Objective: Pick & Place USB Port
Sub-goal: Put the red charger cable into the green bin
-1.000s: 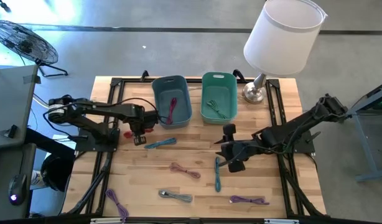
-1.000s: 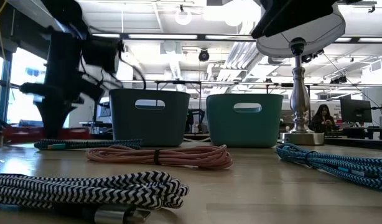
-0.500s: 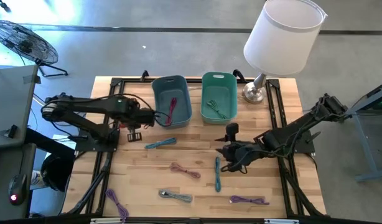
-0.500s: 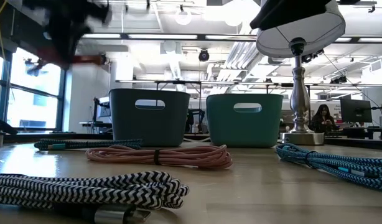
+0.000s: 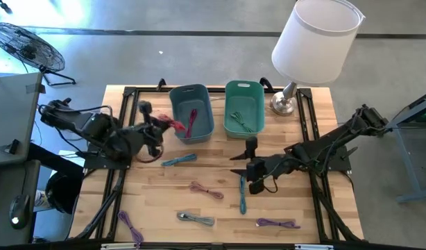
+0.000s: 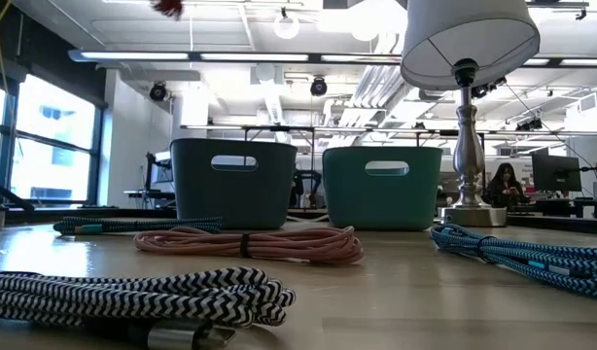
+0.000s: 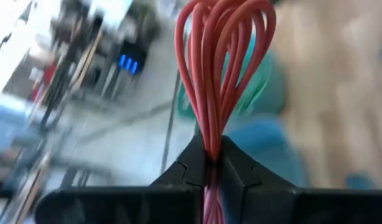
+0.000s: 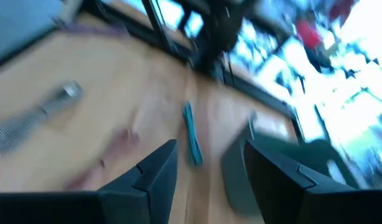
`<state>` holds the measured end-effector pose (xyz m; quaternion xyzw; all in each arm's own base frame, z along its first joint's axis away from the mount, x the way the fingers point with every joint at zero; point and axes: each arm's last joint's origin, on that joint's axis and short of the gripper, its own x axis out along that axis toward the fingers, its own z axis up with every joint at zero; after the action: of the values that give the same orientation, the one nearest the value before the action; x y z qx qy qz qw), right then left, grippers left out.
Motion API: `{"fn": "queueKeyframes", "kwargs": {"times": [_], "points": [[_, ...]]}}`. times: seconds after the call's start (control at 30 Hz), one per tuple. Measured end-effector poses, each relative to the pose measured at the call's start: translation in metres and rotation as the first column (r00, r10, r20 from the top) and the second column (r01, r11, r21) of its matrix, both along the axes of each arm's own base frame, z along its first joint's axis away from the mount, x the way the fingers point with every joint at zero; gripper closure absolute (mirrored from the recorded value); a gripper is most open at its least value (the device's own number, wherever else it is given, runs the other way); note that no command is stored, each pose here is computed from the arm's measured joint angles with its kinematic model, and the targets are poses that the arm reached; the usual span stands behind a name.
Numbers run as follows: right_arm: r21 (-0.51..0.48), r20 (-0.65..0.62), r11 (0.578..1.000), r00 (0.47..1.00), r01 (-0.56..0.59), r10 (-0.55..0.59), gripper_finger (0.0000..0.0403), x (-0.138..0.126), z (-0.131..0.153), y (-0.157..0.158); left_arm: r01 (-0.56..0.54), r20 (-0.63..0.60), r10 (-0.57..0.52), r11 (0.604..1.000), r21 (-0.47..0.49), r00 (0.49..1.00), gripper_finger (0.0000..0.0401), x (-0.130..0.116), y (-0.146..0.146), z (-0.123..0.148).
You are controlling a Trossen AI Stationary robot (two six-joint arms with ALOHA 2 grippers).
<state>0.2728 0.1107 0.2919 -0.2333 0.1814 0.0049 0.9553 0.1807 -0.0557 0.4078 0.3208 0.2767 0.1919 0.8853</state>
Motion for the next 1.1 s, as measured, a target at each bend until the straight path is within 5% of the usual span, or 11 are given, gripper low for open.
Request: {"fn": "queueKeyframes", "kwargs": {"times": [0.2,0.43,0.7,0.9,1.1], "points": [[-0.091,0.134,0.98,0.972,-0.18,0.191,0.0226,0.006,0.015,0.003,0.35,0.165,-0.35,0.936,0.033,0.922,0.0388,0.017,-0.014,-0.021],[-0.159,0.23,0.92,0.893,-0.358,0.387,0.0226,0.007,0.026,0.009,0.622,0.328,-0.636,0.766,0.163,0.698,0.0388,0.035,-0.013,-0.056],[-0.265,0.271,0.921,0.894,-0.287,0.357,0.0226,0.019,0.02,0.013,0.74,0.415,-0.713,0.66,0.126,0.565,0.0388,0.056,0.018,-0.083],[-0.449,0.292,0.884,0.913,-0.131,0.284,0.0226,0.036,0.008,0.016,0.754,0.414,-0.713,0.65,0.091,0.565,0.0388,0.073,0.032,-0.095],[-0.515,0.383,0.85,0.918,0.115,0.108,0.0226,0.051,0.002,0.011,0.774,0.409,-0.731,0.627,0.086,0.547,0.0389,0.082,0.037,-0.102]]}}
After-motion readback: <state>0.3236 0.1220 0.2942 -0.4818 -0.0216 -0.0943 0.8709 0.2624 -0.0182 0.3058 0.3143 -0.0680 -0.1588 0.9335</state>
